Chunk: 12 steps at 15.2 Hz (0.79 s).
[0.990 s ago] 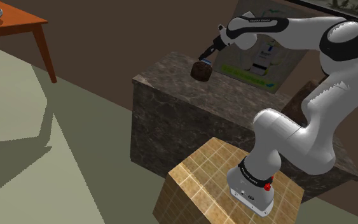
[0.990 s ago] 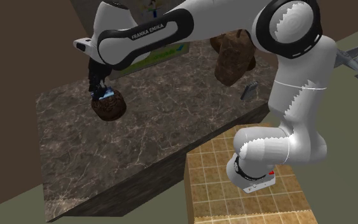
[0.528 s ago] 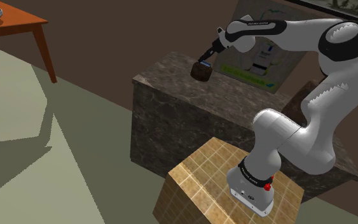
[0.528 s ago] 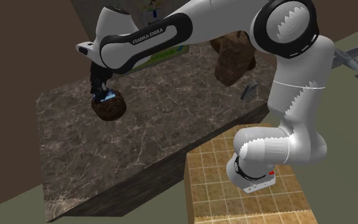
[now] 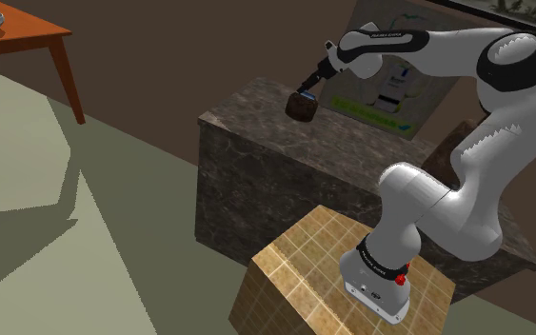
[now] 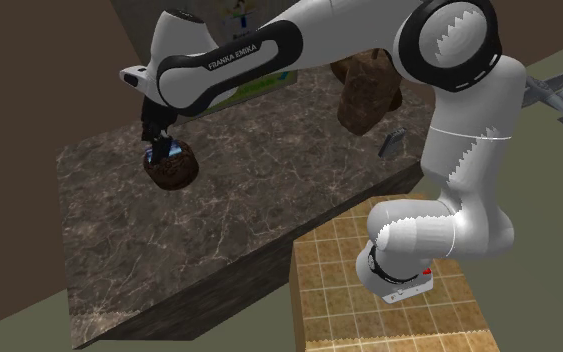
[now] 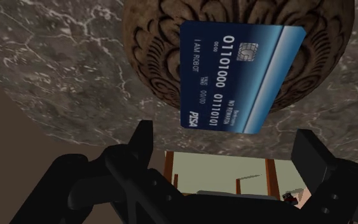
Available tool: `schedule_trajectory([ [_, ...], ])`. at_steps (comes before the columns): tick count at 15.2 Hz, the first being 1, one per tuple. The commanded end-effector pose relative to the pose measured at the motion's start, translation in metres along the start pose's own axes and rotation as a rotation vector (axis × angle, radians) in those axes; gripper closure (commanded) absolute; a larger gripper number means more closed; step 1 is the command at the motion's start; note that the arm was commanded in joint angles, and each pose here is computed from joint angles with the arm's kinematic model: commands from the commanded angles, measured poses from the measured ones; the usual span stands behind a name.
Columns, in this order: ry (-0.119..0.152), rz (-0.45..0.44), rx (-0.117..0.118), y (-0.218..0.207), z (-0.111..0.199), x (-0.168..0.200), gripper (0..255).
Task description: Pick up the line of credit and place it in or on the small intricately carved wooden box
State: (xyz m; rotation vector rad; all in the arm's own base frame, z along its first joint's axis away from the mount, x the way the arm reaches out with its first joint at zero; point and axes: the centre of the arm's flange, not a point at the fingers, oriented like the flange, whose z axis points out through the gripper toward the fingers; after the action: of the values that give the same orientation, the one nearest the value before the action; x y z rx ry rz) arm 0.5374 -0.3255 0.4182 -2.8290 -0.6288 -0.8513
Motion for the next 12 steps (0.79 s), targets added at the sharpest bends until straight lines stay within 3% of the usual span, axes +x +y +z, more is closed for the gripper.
schedule_trajectory([
  [1, 0.000, 0.000, 0.000, 0.000, -0.013, 0.000, 0],
  [4, 0.000, 0.000, 0.000, 0.000, -0.050, 0.000, 0],
  [12, 0.000, 0.000, 0.000, 0.000, -0.050, 0.000, 0],
])
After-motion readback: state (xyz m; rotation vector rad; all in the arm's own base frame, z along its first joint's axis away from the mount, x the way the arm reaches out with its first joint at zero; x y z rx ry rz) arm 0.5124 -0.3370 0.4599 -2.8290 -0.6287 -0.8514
